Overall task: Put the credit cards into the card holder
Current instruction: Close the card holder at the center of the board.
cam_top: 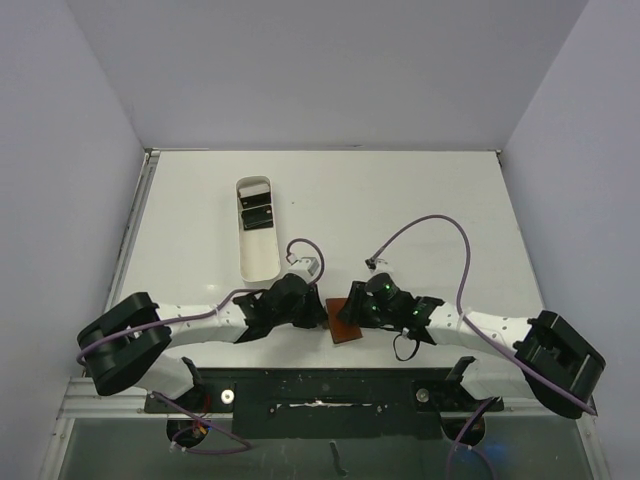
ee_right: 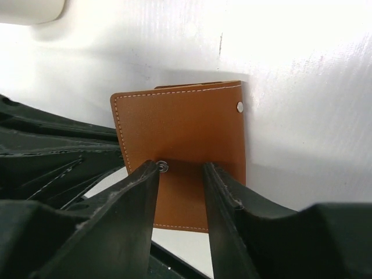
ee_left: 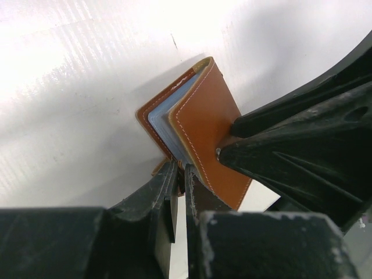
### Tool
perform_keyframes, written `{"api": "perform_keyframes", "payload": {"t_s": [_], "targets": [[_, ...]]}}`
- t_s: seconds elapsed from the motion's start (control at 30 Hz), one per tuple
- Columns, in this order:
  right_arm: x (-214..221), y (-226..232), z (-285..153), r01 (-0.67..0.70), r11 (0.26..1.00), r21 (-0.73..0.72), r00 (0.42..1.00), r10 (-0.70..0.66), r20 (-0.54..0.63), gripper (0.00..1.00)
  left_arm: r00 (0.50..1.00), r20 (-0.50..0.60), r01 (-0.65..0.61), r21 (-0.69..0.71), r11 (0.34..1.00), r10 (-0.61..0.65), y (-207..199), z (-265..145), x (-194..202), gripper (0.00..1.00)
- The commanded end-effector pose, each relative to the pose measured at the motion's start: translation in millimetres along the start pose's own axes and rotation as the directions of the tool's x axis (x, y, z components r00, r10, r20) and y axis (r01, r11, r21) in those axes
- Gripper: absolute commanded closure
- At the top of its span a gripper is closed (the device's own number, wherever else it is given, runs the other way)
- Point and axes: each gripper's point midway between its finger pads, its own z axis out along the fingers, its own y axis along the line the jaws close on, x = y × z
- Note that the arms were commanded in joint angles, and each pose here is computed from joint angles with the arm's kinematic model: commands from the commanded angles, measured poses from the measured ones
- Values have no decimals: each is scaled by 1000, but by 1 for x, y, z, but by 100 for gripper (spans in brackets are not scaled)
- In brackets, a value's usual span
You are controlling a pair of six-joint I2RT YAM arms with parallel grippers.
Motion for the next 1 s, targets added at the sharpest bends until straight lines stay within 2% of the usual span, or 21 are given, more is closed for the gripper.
{"api": "perform_keyframes", "payload": {"t_s": [0.0, 0.17, 0.83, 0.97], "targets": [[-1, -4, 4, 57, 995, 76, 998, -58, 9, 66, 995, 91, 24, 57, 998, -29, -16, -9, -24, 97], [6, -5, 10, 75, 992, 100, 997, -74, -11, 71, 991, 120, 44, 81, 996, -54, -21, -15, -30, 97], [15, -16, 15, 145, 955, 260, 989, -141, -35, 75, 978, 180, 79, 132, 988, -103, -24, -28, -38, 95], [11, -10, 13, 153, 955, 256, 988, -155, -13, 75, 983, 149, 84, 167, 982, -109, -31, -23, -34, 90]]}}
